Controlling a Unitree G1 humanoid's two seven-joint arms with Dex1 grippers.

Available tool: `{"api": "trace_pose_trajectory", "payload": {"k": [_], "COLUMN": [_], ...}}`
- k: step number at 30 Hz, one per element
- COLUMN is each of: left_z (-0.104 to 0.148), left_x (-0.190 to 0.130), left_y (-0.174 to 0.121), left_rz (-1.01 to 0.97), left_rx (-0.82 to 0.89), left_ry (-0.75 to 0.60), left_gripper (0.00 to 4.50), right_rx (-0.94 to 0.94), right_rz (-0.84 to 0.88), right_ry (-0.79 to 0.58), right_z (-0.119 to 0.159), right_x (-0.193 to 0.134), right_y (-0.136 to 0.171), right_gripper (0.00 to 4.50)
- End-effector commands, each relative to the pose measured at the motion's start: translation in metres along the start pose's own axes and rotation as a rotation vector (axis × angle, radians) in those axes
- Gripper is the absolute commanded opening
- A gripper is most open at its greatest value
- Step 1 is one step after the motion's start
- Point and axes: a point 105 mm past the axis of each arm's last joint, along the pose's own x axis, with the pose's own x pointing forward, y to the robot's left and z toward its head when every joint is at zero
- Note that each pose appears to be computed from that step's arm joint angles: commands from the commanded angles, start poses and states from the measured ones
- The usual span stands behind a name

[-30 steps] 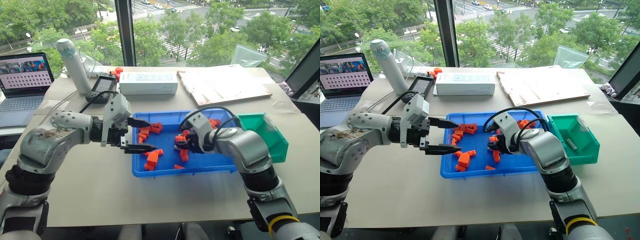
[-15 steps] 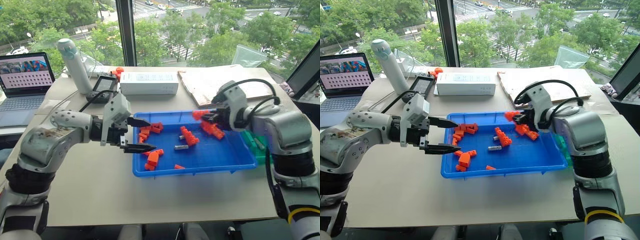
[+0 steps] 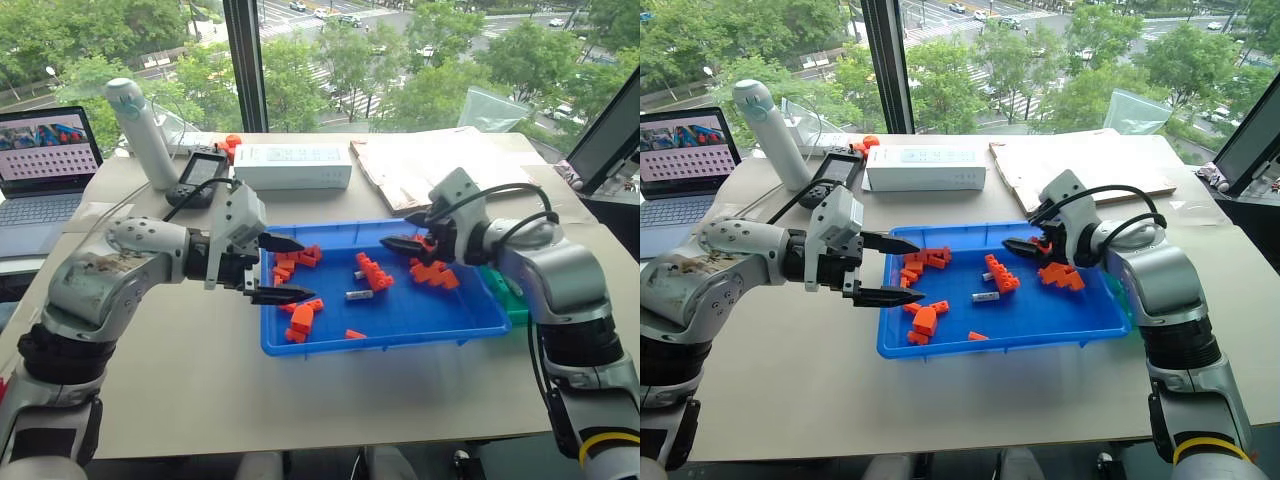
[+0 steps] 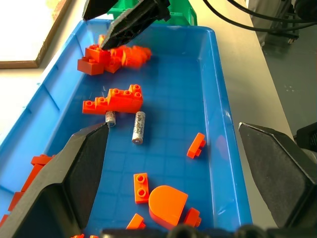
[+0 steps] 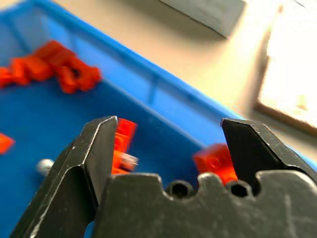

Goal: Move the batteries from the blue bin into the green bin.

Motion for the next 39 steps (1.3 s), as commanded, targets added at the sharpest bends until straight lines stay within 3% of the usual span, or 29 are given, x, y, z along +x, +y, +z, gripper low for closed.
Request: {"api": "trace_pose_trajectory", "payload": {"k": [1,7,17,21,27,29,33,35,39], "left_z": [0.007,0.008,0.006,0.005,0.006,0.006,0.007,0.008,0.011], "left_x": [-0.006,-0.006,-0.01,-0.01,-0.008,-0.007,-0.005,-0.005,-0.005], "left_y": [0.001,0.0,-0.001,-0.001,0.0,0.0,-0.002,-0.008,-0.01], "left_rz": [0.023,0.027,0.051,0.054,0.05,0.045,0.028,-0.011,-0.04], "left_rx": [0.045,0.046,0.041,0.038,0.038,0.039,0.03,0.034,0.028], "left_ry": [0.008,0.01,0.026,0.026,0.021,0.017,0.006,0.004,-0.017], "left_gripper": [4.5,4.5,4.5,4.5,4.5,4.5,4.5,4.5,4.5], "right_rx": [-0.128,-0.162,-0.095,-0.048,0.016,0.023,0.099,0.157,0.189], "right_rz": [-0.009,-0.001,0.127,0.117,0.127,0.124,0.086,0.006,-0.353], "right_ry": [0.057,0.077,0.22,0.216,0.175,0.168,0.011,-0.065,0.047], "right_z": [-0.003,-0.004,-0.036,-0.037,-0.028,-0.026,0.006,0.02,-0.001], "right_x": [0.001,0.02,0.04,0.041,0.036,0.033,0.012,-0.022,-0.11], "right_y": [-0.01,-0.026,-0.012,-0.015,-0.014,-0.015,-0.025,-0.046,-0.107], "right_gripper": [3.73,3.73,3.73,2.84,0.69,0.24,0.24,0.24,0.24]}}
